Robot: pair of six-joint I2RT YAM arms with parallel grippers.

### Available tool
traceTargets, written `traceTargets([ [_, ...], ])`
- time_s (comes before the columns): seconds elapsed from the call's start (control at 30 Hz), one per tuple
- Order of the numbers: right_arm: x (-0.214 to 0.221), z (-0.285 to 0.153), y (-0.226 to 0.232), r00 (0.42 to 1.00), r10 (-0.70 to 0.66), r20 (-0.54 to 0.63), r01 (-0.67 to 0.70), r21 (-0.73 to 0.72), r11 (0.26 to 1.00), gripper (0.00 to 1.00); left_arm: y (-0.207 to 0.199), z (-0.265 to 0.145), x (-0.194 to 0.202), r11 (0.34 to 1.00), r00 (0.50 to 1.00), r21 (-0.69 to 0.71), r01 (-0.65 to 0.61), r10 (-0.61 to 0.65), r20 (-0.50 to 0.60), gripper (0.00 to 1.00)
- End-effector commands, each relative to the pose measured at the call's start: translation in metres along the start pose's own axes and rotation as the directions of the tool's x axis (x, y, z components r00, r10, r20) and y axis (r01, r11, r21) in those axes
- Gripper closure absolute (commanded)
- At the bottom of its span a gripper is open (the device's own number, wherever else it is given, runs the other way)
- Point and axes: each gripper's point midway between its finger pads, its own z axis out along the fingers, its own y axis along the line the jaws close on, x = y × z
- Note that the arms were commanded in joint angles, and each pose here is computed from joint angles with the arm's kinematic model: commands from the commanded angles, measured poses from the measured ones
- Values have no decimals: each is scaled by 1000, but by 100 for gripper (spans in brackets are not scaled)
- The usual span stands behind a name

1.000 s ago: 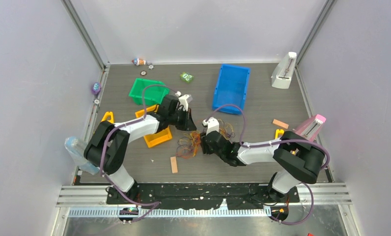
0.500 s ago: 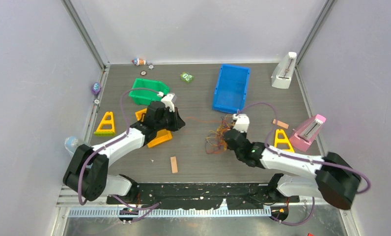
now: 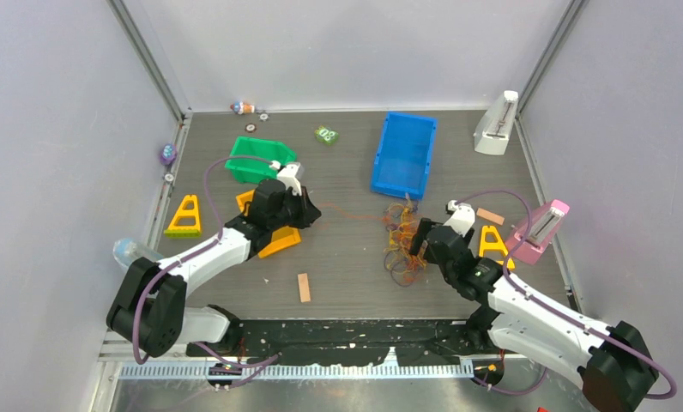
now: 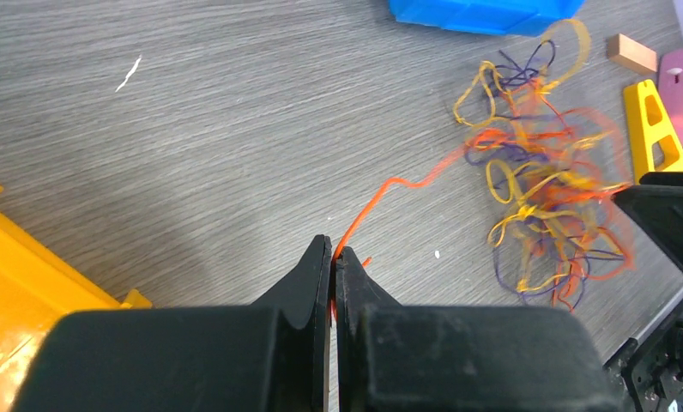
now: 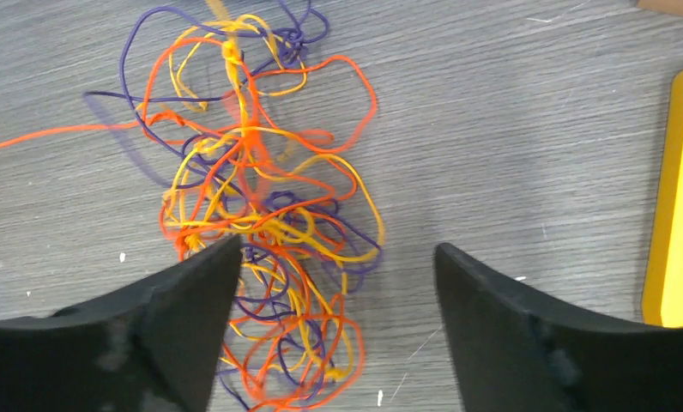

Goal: Untangle the cables

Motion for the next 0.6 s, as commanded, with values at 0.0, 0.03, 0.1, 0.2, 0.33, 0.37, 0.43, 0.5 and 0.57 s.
traceTargets([
  [0.0, -21, -11, 20, 999, -28, 23, 30, -92, 995, 1, -20, -3, -21, 994, 997, 104, -40, 32, 76, 100],
  [0.03, -19, -12, 28, 999, -44, 3, 44, -135, 990, 3, -22, -2, -20, 992, 997, 116, -41, 32, 75, 100],
  [0.1, -17, -14, 44, 996, -88, -19, 82, -210, 974, 4, -24, -1, -19, 991, 997, 131, -39, 31, 67, 100],
  [0.2, -19, -16, 71, 990, -138, -26, 122, -330, 936, 5, -28, 1, -19, 988, 998, 148, -40, 31, 59, 100],
  [0.33, -14, -11, 95, 984, -176, -43, 142, -413, 900, 5, -29, 2, -18, 987, 998, 157, -40, 33, 52, 100],
  [0.37, -12, -5, 93, 981, -183, -56, 148, -386, 911, 5, -28, 3, -17, 987, 998, 154, -41, 33, 51, 100],
  [0.43, -11, 4, 81, 980, -182, -79, 151, -296, 943, 5, -28, 3, -17, 987, 998, 154, -43, 35, 50, 100],
  [0.5, -10, 12, 67, 981, -173, -86, 152, -206, 967, 3, -27, 2, -18, 988, 998, 145, -47, 39, 55, 100],
  [0.57, -6, 17, 60, 981, -172, -91, 155, -167, 974, 5, -25, 0, -19, 991, 997, 129, -47, 39, 60, 100],
])
